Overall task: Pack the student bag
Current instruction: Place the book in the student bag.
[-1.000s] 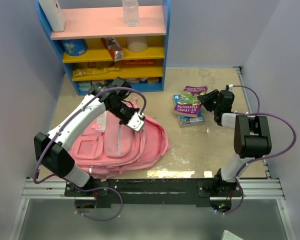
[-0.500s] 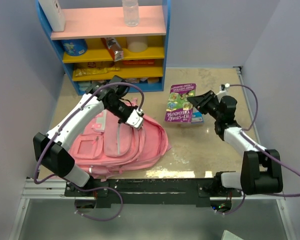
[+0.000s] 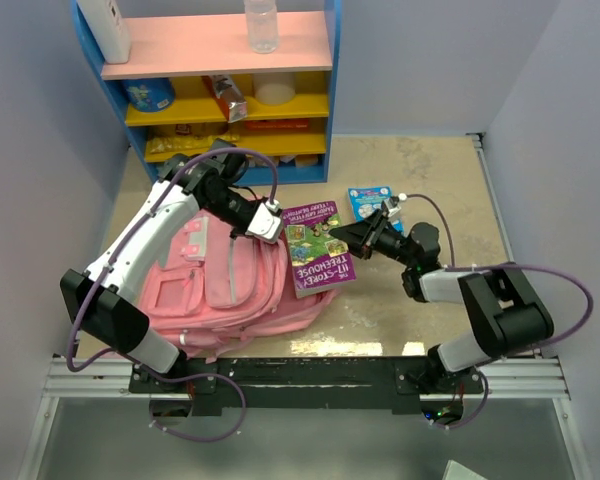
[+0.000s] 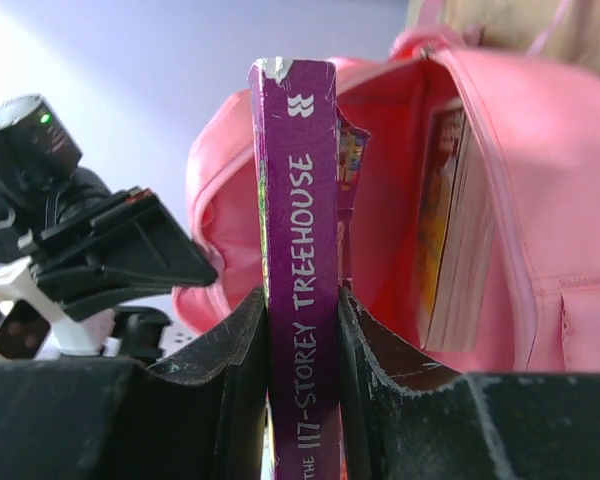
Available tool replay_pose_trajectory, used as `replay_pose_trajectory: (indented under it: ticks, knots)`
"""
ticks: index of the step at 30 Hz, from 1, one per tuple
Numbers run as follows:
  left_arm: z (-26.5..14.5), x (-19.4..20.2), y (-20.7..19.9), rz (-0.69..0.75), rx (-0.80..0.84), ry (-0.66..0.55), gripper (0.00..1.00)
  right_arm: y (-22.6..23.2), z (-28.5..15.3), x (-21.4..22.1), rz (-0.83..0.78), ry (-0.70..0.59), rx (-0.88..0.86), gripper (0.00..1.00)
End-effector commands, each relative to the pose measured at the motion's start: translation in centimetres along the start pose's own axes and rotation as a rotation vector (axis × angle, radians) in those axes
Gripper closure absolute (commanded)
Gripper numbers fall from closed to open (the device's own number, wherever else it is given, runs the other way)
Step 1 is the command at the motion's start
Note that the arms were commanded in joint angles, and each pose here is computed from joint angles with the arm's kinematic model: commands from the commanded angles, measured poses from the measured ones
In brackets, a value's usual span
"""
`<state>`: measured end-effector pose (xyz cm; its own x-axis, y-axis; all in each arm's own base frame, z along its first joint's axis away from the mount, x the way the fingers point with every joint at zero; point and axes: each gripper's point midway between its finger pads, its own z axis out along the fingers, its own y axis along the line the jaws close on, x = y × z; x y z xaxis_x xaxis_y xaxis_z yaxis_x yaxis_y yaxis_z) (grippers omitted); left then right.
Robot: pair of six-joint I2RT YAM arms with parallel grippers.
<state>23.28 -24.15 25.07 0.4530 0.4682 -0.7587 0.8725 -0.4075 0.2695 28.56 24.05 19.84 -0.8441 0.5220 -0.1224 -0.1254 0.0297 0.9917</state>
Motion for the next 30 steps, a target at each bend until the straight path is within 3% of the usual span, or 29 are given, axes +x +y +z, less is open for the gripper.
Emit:
replay_pose_trajectory:
  ticks: [1, 7, 13, 20, 26, 29, 30]
  knots:
    - [-1.4, -4.1, 1.4, 0.074, -0.068, -0.115, 1.00, 8.0, -0.8, 2.8, -0.111, 0.100, -0.367, 1.00]
    - [-1.5, -4.2, 1.5, 0.078, -0.071, -0.112, 1.00, 4.6, 2.9, 5.8, -0.121, 0.229, -0.229, 1.00]
    - [-1.6, -4.0, 1.3, 0.088, -0.073, -0.100, 1.00, 5.1, 3.4, 6.3, -0.078, 0.270, -0.274, 1.00]
    - [-1.7, -4.5, 1.3, 0.090, -0.076, -0.115, 1.00, 2.1, 6.5, 8.5, -0.021, 0.358, -0.199, 1.00]
    - [-1.8, -4.7, 1.4, 0.095, -0.079, -0.120, 1.00, -1.0, 9.3, 7.4, 0.003, 0.324, -0.088, 1.00]
    - [-1.9, -4.9, 1.5, 0.093, -0.081, -0.130, 1.00, -4.1, 10.2, 6.6, -0.041, 0.284, 0.065, 1.00]
    - [-1.9, -5.0, 1.5, 0.092, -0.080, -0.133, 1.00, -3.5, 10.7, 5.9, -0.121, 0.261, 0.072, 1.00]
